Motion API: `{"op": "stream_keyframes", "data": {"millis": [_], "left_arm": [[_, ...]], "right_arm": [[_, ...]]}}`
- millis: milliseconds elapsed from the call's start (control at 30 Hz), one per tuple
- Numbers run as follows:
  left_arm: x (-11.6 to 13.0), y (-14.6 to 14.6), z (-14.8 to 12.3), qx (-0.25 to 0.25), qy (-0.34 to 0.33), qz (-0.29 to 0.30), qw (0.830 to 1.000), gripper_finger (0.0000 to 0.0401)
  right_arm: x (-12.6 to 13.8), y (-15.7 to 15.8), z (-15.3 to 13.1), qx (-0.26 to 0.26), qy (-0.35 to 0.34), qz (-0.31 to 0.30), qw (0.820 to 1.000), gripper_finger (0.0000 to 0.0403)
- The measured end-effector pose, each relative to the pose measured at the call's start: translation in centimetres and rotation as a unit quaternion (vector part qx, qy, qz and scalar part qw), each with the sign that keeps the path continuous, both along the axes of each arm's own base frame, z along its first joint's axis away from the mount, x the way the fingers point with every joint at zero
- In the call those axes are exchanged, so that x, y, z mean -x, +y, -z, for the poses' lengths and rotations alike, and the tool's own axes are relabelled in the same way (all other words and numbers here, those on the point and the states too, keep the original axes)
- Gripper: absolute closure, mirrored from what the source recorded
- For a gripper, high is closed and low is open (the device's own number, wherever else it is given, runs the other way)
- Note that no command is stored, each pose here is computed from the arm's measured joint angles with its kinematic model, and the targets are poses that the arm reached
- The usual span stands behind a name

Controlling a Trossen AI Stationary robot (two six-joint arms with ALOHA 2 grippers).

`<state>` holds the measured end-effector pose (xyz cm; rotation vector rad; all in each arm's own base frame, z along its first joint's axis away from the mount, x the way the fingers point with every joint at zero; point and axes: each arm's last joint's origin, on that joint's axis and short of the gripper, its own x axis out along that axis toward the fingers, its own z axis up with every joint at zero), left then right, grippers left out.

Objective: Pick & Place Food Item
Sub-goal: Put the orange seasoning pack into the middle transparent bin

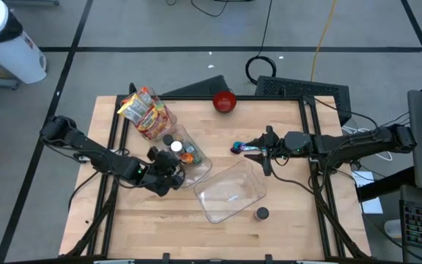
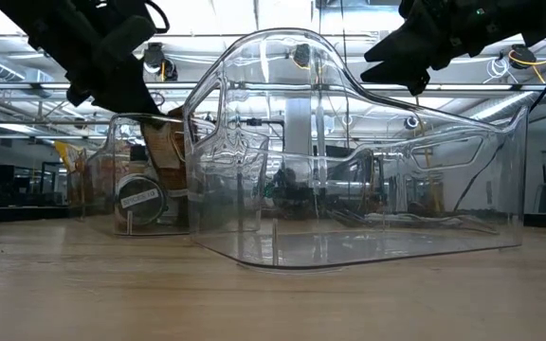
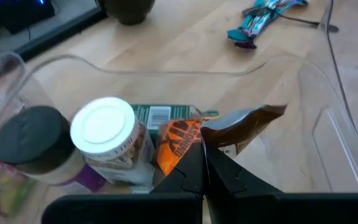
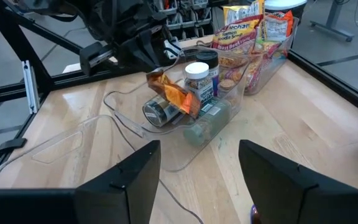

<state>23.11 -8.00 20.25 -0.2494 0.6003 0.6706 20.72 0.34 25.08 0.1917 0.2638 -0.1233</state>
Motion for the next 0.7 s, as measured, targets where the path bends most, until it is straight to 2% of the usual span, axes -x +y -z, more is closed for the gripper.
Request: {"op": "stream_keyframes", "data": {"millis": [200, 333, 700], "left_arm": [[0.0, 0.2, 0.2, 0.026, 0.016, 0.008, 0.999, 0.0399], [0.1, 0.4, -0.1, 0.031, 0.027, -0.008, 0.999, 0.0399], [-0.1, 0.3, -2.0, 0.023, 0.043, -0.011, 0.999, 0.0397]], "right_arm": [[0.0, 0.0, 0.0, 0.0, 0.0, 0.0, 1.0, 0.0191], [0.0, 0.0, 0.0, -0.002, 0.0, 0.001, 1.0, 0.0191], [0.0, 0.0, 0.0, -0.002, 0.0, 0.0, 1.0, 0.0191]]}}
